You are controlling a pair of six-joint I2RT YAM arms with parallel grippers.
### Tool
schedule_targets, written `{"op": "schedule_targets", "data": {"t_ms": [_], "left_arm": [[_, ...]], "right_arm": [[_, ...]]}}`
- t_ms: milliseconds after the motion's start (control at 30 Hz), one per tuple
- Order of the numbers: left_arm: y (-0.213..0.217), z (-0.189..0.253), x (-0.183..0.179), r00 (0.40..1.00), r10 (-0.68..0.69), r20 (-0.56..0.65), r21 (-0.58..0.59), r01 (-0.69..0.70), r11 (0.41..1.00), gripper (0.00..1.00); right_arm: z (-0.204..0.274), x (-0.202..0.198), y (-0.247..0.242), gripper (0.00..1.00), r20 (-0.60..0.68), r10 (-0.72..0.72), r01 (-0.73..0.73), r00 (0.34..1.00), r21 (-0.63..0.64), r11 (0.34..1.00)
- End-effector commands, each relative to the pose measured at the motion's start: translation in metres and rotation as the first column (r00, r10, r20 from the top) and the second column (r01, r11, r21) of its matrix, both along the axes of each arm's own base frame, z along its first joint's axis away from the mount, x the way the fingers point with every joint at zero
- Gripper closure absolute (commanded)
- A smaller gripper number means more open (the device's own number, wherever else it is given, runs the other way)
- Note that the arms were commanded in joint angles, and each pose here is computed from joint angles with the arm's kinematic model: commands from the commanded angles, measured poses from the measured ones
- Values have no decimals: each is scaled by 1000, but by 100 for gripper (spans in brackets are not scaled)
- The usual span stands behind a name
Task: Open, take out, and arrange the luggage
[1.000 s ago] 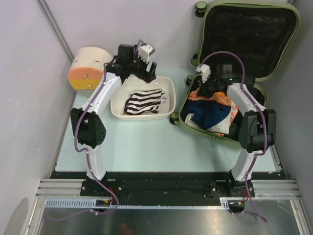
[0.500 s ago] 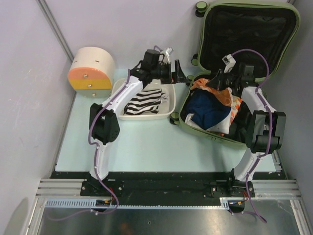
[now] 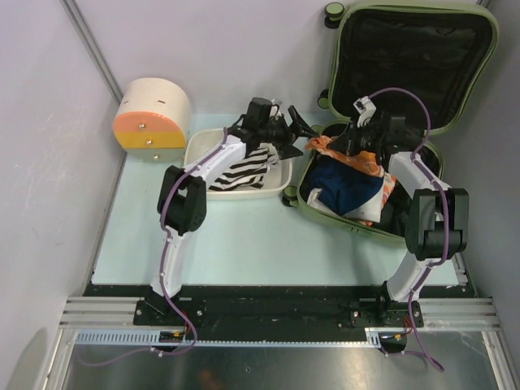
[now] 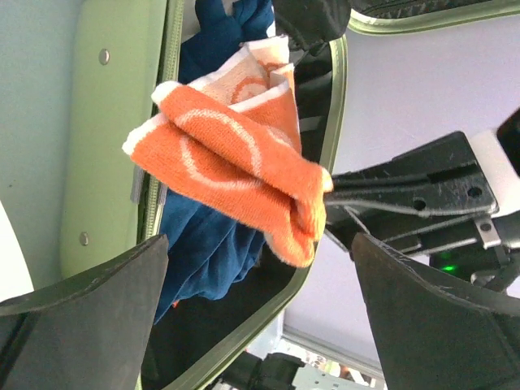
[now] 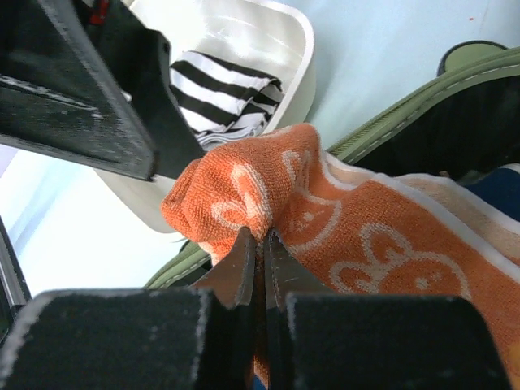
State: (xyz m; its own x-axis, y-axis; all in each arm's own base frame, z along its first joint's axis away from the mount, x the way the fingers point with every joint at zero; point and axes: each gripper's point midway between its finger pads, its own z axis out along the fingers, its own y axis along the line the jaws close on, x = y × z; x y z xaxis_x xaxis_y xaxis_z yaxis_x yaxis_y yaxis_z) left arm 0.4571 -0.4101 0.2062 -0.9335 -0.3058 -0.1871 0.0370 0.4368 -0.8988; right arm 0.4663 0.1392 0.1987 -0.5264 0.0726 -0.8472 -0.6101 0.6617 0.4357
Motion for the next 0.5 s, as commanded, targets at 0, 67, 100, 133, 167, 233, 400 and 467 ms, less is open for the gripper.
{"op": "schedule_targets", "data": {"t_ms": [0, 67, 100, 133, 167, 233, 400, 467], "left_arm": [[-15, 16, 0, 999, 1, -34, -92, -4, 996, 0], [-18, 18, -1, 1000, -11, -18, -104, 9, 995, 0], [-19, 15, -1, 1000, -16, -16, -103, 14, 995, 0], [-21, 15, -1, 1000, -25, -4, -109, 24, 994, 0], [-21, 13, -1, 1000, -31, 6, -108, 31, 994, 3], [-21, 15, -1, 999, -40, 30, -118, 43, 992, 21], [-3, 26, 4, 990, -52, 130, -101, 65, 993, 90], [14, 36, 9, 978, -48, 203, -79, 65, 995, 100]], "right_arm": [[32, -7, 17, 100, 119, 34, -34, 992, -4, 999], [34, -11, 25, 100, 125, 52, -52, 991, -3, 999], [33, -13, 28, 100, 126, 61, -61, 990, -3, 998], [34, -15, 34, 100, 128, 74, -74, 989, -1, 997], [35, -17, 36, 100, 132, 81, -81, 988, -2, 997], [32, -22, 43, 100, 132, 105, -104, 986, -15, 994], [34, -29, 50, 100, 138, 130, -128, 982, -29, 991], [36, -30, 51, 92, 142, 134, -132, 981, -24, 991]]}}
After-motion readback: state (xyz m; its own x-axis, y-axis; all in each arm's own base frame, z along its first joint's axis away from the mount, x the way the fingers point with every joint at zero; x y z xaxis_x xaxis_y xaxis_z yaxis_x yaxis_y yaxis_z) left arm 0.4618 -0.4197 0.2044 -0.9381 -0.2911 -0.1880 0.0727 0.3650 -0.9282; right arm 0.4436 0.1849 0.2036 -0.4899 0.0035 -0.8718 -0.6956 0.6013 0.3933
